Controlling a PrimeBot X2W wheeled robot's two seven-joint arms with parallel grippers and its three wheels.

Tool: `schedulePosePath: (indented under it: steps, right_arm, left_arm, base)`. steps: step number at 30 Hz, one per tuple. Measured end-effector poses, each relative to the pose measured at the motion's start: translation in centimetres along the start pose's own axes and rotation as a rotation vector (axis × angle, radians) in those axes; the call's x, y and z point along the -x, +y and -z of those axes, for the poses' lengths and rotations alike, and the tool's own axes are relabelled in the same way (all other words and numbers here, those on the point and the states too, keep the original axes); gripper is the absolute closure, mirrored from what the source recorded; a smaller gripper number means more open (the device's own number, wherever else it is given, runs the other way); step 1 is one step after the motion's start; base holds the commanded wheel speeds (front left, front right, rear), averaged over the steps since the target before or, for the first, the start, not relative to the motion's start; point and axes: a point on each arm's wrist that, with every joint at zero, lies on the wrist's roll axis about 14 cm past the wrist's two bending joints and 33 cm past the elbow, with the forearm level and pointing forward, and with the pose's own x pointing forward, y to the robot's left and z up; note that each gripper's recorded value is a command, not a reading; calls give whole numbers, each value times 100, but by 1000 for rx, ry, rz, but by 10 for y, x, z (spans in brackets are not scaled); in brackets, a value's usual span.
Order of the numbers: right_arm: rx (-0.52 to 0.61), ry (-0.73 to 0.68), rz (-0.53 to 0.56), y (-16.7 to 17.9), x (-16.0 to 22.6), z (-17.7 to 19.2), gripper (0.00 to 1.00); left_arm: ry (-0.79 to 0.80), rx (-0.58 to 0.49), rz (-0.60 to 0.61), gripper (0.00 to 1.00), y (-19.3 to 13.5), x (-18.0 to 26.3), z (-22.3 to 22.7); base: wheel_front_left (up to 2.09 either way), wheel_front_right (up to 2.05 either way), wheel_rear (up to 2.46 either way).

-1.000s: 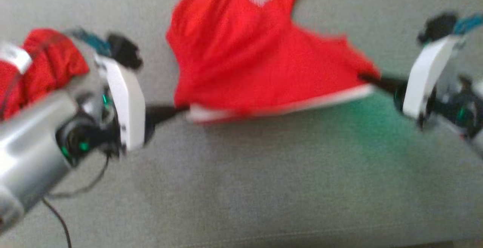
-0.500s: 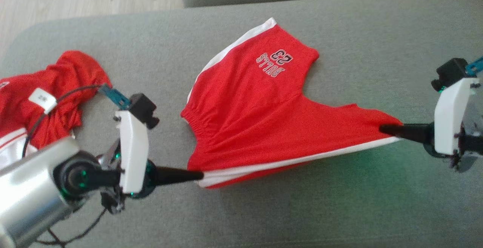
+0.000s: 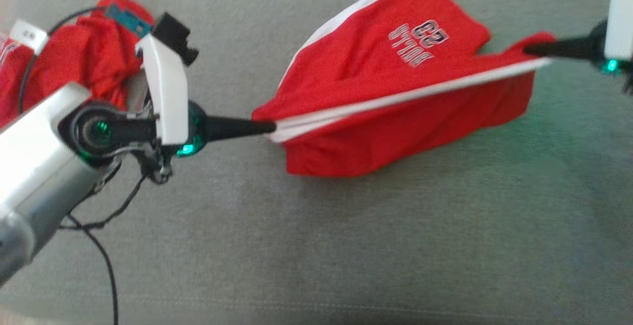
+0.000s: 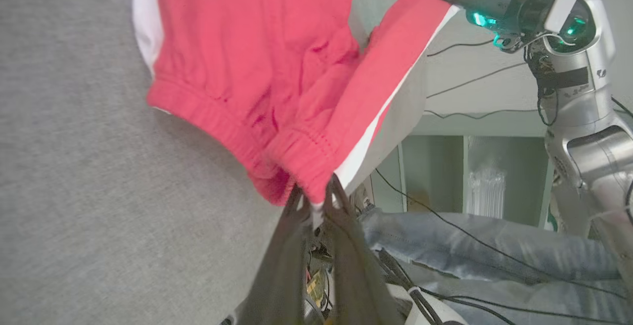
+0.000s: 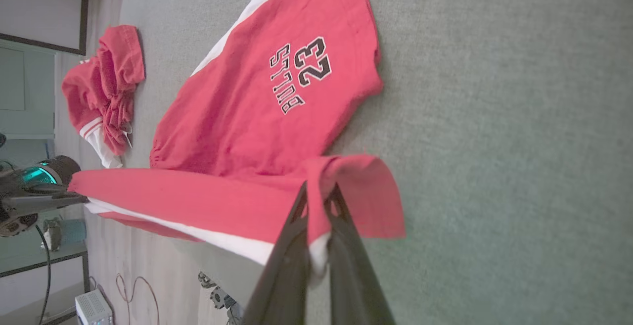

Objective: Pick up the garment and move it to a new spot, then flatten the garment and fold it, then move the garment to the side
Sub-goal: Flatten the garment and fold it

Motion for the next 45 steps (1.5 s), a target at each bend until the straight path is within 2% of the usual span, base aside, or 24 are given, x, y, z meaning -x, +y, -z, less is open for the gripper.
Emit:
schedulePosePath:
  steps: [12, 19, 20, 21, 22, 23, 24, 30, 34, 38, 41, 45]
  right_arm:
    - [-45, 58, 23, -2, -69, -88, 100]
    - [-88, 104, 15, -3, -117, -102, 100]
    - [-91, 109, 16, -3, -122, -102, 76]
    - [-95, 105, 14, -3, -126, -104, 30]
    - [-98, 98, 9, -1, -129, -106, 0]
    - [-99, 82, 2, 0, -131, -108, 0]
    - [-102, 65, -5, 2, -132, -111, 0]
    - [-115, -174, -51, 18, -104, -147, 0]
    - [-113, -238, -97, 30, -89, -146, 0]
    - [-64, -359, -143, 47, -78, -143, 0]
    - [9, -526, -157, 61, -58, -149, 0]
    - [102, -763, -144, 70, -29, -153, 0]
  left_arm:
    - [-119, 127, -35, 100, 44, -4, -53]
    - [-125, 190, -62, 100, 70, -13, -59]
    - [-123, 200, -67, 100, 74, -14, -58]
    - [-120, 205, -71, 100, 76, -16, -57]
    - [-123, 208, -73, 54, 78, -17, -57]
    - [-135, 209, -73, 4, 78, -17, -60]
    - [-146, 205, -72, 0, 78, -17, -63]
    - [-195, 158, -97, 0, 72, -5, -72]
    - [-214, 117, -116, 0, 67, 9, -70]
    - [-267, 32, -203, 0, 74, 26, -62]
    - [-382, -72, -272, 0, 74, 46, -70]
    - [-647, -249, -380, 0, 73, 82, -94]
  base:
    - [0, 0, 0]
    - [0, 0, 0]
    - [0, 0, 0]
    - [0, 0, 0]
    - [0, 0, 0]
    - [0, 0, 0]
    - [0, 0, 0]
    - [0, 0, 0]
    - [0, 0, 0]
    - [0, 0, 0]
    - [0, 0, 0]
    - [0, 0, 0]
